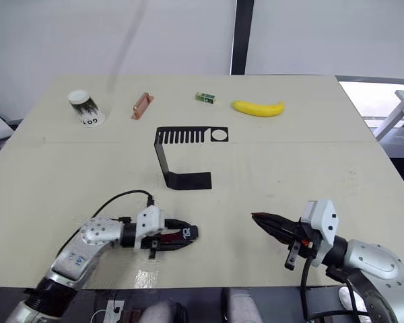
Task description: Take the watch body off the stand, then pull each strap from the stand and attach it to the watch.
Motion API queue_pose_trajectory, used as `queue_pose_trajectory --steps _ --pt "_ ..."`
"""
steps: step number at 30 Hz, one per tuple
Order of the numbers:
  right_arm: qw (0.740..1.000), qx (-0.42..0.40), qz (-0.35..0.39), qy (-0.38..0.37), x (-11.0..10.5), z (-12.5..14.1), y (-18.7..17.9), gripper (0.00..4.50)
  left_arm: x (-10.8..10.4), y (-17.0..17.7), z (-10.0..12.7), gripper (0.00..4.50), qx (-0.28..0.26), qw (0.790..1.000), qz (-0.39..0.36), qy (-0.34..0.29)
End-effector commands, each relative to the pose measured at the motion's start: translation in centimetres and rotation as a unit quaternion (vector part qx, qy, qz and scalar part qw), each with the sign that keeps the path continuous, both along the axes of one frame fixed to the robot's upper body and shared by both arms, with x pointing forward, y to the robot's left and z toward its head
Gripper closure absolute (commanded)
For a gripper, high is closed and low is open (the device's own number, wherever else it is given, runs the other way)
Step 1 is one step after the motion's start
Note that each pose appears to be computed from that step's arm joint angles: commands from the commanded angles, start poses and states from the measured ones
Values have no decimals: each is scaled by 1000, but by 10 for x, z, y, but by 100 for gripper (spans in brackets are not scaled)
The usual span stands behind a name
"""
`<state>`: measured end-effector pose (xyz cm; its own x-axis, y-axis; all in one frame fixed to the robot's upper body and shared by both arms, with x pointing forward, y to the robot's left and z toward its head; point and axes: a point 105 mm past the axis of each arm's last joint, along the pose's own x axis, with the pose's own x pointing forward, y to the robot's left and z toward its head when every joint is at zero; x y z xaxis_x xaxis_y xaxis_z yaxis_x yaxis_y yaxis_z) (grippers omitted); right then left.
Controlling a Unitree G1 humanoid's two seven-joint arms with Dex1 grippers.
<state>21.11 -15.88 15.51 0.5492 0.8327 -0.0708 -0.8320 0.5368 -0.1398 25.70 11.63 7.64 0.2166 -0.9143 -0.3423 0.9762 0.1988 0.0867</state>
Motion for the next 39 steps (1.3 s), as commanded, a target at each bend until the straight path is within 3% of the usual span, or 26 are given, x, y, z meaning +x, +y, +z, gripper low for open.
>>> queue_pose_trajectory --steps 1,8,13,20,28,39 --pt "999 -9 6 -41 -1 13 6 450 -1 0 27 291 -59 998 -31 21" --pt "984 -93 20 -149 -1 19 16 450 2 -19 74 291 -163 972 -75 152" --pt "976 -107 1 -191 -1 27 25 450 -2 -37 79 291 -152 944 -101 275" --pt "973 -122 37 -193 -20 24 37 450 1 -56 86 291 -170 909 -103 366" --pt "971 -122 58 -199 -31 27 45 450 -3 -58 85 291 -154 903 -107 387" --pt "969 -144 73 -189 -25 18 51 450 -4 -69 85 291 -157 900 -112 391"
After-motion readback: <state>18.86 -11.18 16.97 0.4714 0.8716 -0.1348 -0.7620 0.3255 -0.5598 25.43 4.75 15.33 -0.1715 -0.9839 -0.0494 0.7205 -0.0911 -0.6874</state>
